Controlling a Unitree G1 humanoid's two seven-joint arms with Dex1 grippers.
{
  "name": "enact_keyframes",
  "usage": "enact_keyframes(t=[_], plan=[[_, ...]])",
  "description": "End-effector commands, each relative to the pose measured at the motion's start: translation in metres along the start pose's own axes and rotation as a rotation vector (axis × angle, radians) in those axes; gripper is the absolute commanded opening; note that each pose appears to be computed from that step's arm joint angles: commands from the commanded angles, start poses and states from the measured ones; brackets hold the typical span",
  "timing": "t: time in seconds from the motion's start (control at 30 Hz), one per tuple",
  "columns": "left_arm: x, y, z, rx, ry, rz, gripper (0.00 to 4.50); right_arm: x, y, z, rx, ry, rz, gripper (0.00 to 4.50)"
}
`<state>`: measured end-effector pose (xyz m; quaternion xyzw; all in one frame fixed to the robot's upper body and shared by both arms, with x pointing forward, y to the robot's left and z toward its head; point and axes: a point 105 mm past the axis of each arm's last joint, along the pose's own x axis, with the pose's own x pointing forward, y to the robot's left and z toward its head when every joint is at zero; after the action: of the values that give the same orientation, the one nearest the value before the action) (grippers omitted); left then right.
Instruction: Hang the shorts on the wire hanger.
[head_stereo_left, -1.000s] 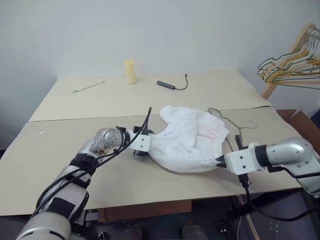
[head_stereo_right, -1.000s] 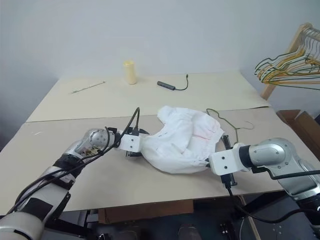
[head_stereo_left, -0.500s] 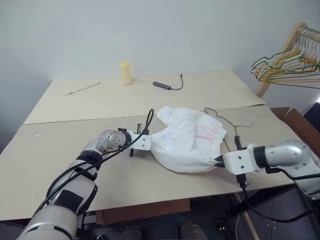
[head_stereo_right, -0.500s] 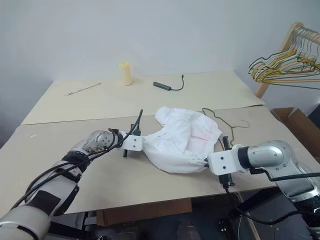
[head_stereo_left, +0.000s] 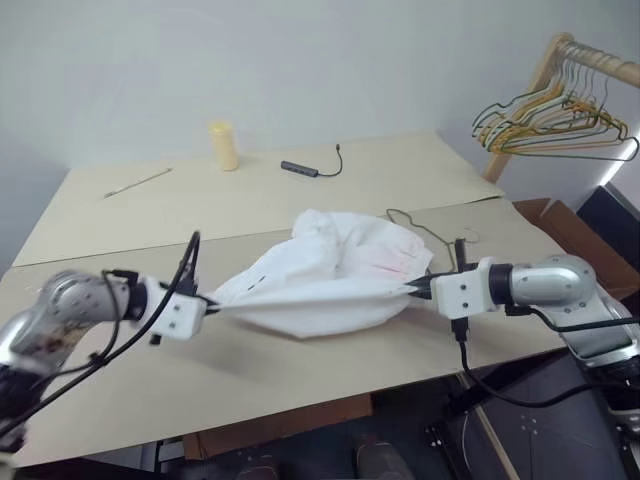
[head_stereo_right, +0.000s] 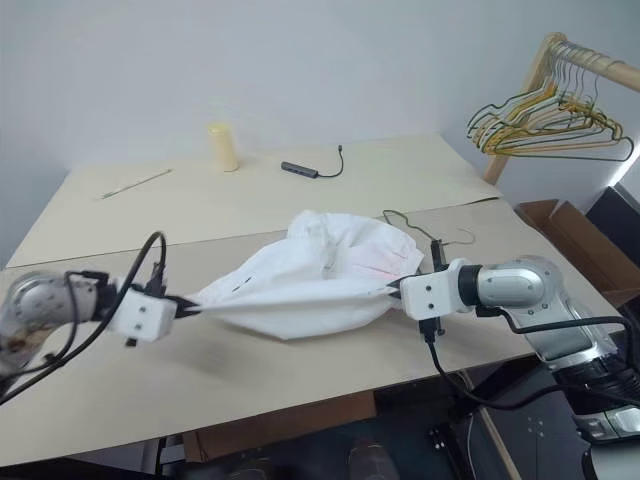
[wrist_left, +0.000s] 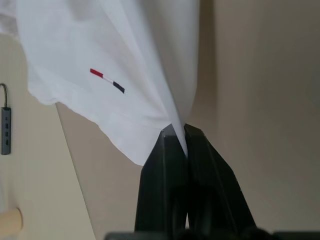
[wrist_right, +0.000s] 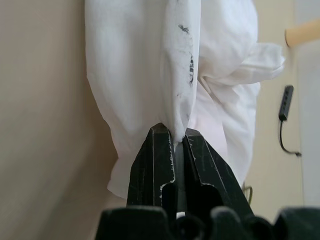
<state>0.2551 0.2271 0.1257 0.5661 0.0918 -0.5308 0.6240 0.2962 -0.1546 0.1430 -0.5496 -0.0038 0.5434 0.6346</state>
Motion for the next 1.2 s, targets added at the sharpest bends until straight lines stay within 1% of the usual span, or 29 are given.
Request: enact_keyframes(t=[0.03, 0.13, 0.17, 0.3, 0.4, 0.5, 0.53, 0.57, 0.6, 0.63, 0.67, 0.73, 0.77, 0.8, 0.83, 0.87, 0.9, 0.93, 0.97, 1.03, 1.1, 1.17, 1.2], plan=[[-0.026, -0.008, 0.009, -0.064, 0.065, -0.023, 0.07, -0.013, 0.001, -0.006, -0.011, 0.028, 0.051, 0.0], [-0.034, -0.033, 0.028, -0.119, 0.045, -0.107, 0.07, -0.017, 0.007, -0.007, -0.016, 0.027, 0.11, 0.0], [-0.035, -0.036, 0.032, -0.138, 0.034, -0.111, 0.07, -0.017, 0.006, -0.008, -0.017, 0.03, 0.114, 0.0], [-0.028, -0.034, 0.035, -0.176, 0.012, -0.079, 0.07, -0.018, -0.001, -0.011, -0.019, 0.045, 0.128, 0.0], [-0.016, -0.009, 0.031, -0.19, -0.022, 0.035, 0.07, -0.016, -0.019, -0.014, -0.006, 0.043, 0.088, 0.0], [-0.004, 0.032, 0.026, -0.252, -0.088, 0.187, 0.07, -0.016, -0.045, -0.022, -0.022, 0.073, 0.039, 0.0], [-0.001, 0.06, 0.02, -0.291, -0.108, 0.282, 0.07, -0.016, -0.066, -0.026, -0.032, 0.094, -0.008, 0.0], [0.002, 0.079, 0.017, -0.314, -0.123, 0.339, 0.07, -0.015, -0.08, -0.028, -0.039, 0.107, -0.038, 0.0], [0.003, 0.117, 0.005, -0.346, -0.118, 0.463, 0.07, -0.015, -0.108, -0.032, -0.046, 0.14, -0.119, 0.0], [0.004, 0.142, -0.001, -0.364, -0.111, 0.535, 0.07, -0.014, -0.127, -0.034, -0.05, 0.162, -0.17, 0.0], [-0.002, 0.184, -0.012, -0.393, -0.079, 0.688, 0.07, -0.015, -0.158, -0.038, -0.049, 0.221, -0.29, 0.0], [-0.022, 0.25, -0.022, -0.437, 0.005, 0.968, 0.07, -0.021, -0.208, -0.04, -0.049, 0.331, -0.525, 0.0], [-0.031, 0.27, -0.023, -0.451, 0.045, 1.065, 0.07, -0.024, -0.224, -0.04, -0.051, 0.374, -0.613, 0.0], [-0.057, 0.295, -0.018, -0.474, 0.059, 1.244, 0.07, -0.033, -0.247, -0.032, -0.065, 0.398, -0.777, 0.0], [-0.079, 0.312, -0.012, -0.484, 0.073, 1.39, 0.07, -0.042, -0.264, -0.024, -0.077, 0.417, -0.909, 0.0], [-0.108, 0.325, -0.002, -0.452, 0.091, 1.549, 0.07, -0.055, -0.28, -0.013, -0.095, 0.414, -1.063, 0.0], [-0.138, 0.334, 0.01, -0.421, 0.096, 1.713, 0.07, -0.072, -0.294, 0.001, -0.107, 0.393, -1.237, 0.0], [-0.159, 0.338, 0.021, -0.376, 0.104, 1.833, 0.07, -0.084, -0.302, 0.01, -0.113, 0.37, -1.358, 0.0], [-0.181, 0.34, 0.035, -0.279, 0.125, 1.956, 0.07, -0.099, -0.307, 0.019, -0.118, 0.342, -1.483, 0.0], [-0.212, 0.34, 0.063, -0.111, 0.105, 2.144, 0.07, -0.129, -0.311, 0.029, -0.127, 0.301, -1.712, 0.0], [-0.226, 0.337, 0.09, 0.069, 0.043, 2.26, 0.07, -0.15, -0.307, 0.031, -0.104, 0.246, -1.864, 0.0], [-0.219, 0.334, 0.105, 0.216, 0.0, 2.267, 0.07, -0.149, -0.3, 0.022, -0.088, 0.25, -1.873, 0.0], [-0.21, 0.334, 0.107, 0.256, -0.018, 2.241, 0.07, -0.145, -0.297, 0.015, -0.097, 0.268, -1.85, 0.0]])
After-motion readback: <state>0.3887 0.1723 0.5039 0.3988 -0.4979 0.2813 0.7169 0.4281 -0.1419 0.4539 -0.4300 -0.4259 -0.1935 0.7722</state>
